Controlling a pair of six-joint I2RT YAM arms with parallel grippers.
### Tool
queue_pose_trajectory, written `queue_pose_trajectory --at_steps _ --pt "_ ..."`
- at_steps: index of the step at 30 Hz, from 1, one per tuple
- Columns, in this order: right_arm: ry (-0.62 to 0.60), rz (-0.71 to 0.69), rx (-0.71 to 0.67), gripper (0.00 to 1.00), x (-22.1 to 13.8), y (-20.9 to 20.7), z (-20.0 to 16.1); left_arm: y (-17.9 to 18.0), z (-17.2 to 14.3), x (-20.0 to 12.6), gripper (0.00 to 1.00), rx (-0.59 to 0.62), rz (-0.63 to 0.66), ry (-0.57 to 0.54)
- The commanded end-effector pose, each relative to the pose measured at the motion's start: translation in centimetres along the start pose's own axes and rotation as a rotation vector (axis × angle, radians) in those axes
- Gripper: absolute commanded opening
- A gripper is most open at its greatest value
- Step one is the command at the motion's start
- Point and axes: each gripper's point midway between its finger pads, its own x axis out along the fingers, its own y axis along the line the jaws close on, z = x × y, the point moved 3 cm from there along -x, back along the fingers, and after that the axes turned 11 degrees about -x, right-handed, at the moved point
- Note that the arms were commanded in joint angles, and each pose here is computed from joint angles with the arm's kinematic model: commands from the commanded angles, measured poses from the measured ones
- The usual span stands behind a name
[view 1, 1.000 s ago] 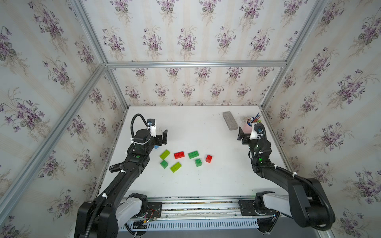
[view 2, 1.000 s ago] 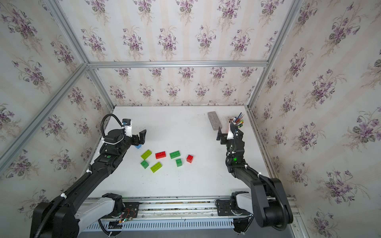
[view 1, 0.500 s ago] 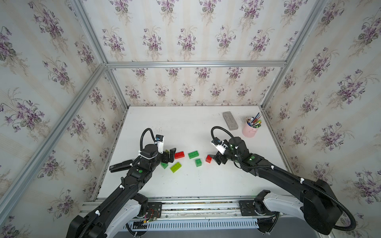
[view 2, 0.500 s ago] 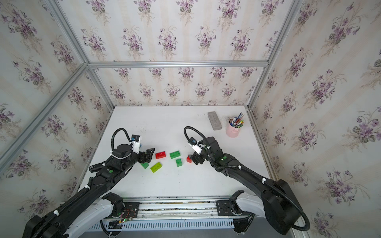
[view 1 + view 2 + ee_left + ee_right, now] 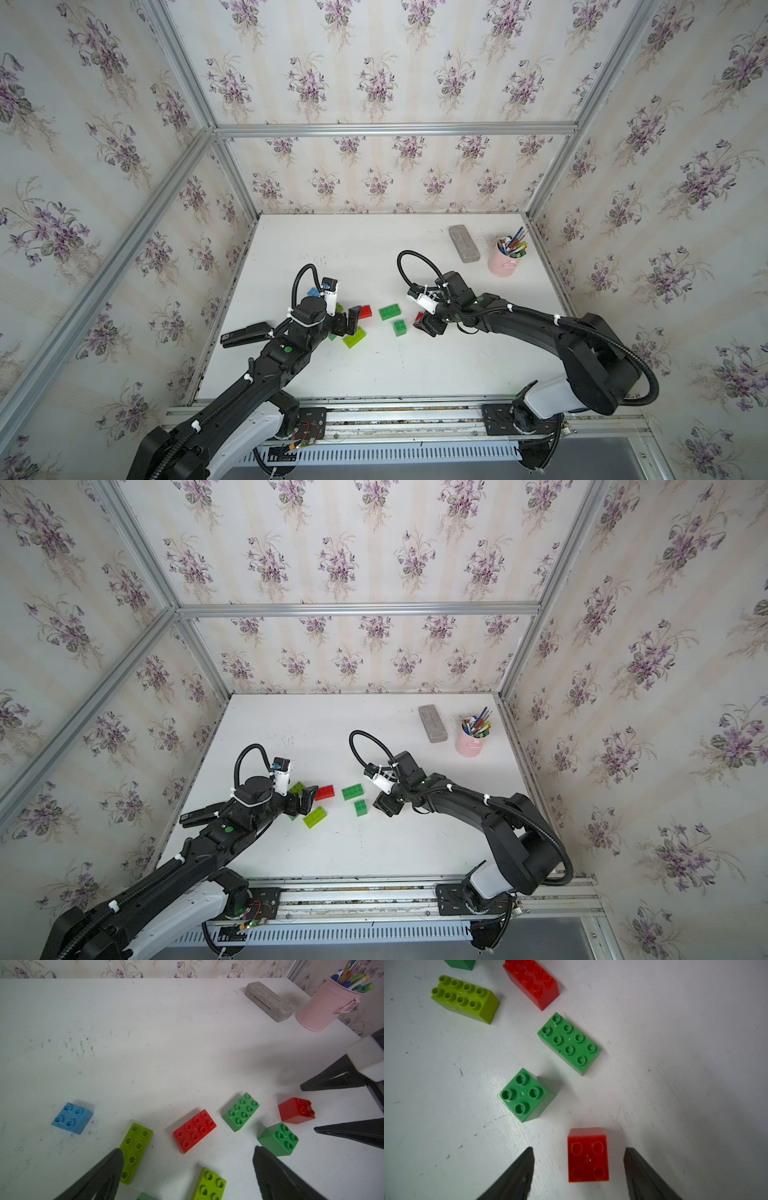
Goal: Assemble a spoon with lego
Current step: Pick up the lego brick from the center of the board, then place the lego brick at the center of the board.
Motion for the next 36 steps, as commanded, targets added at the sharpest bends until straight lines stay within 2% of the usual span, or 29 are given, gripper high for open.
queue_pose_trajectory --at_steps 1,8,11,15,20,23,29,36 --pt "0.038 0.029 -0.002 0.65 0.7 0.3 -0.6 0.1 0.5 -0.1 1.00 -0.019 0.012 -0.032" --pt "0.091 0.037 -0.021 0.49 1.1 0.5 -1.8 0.3 0.3 0.2 1.00 -0.021 0.028 -0.020" --pt "0.112 0.026 -0.036 0.39 1.3 0.3 -2.1 0.3 0.1 0.4 1.00 -0.023 0.030 -0.009" --pt "0.073 0.000 -0.126 0.31 0.5 -0.1 -1.1 0.3 0.3 0.2 1.00 -0.023 0.028 -0.018" --pt "-0.006 -0.025 -0.326 0.28 -1.0 -1.5 1.3 -0.1 0.4 0.1 1.00 -0.015 0.008 -0.017" --pt "-0.061 0.005 -0.410 0.27 -1.1 -3.1 3.7 -0.3 0.2 0.2 1.00 -0.012 -0.007 -0.001" --pt "-0.064 0.073 -0.495 0.26 1.9 -6.2 7.1 -0.7 0.1 0.2 1.00 -0.012 -0.022 0.028" --pt "-0.057 0.142 -0.533 0.26 5.0 -7.4 8.3 -0.6 -0.1 0.1 1.00 -0.021 -0.023 0.034"
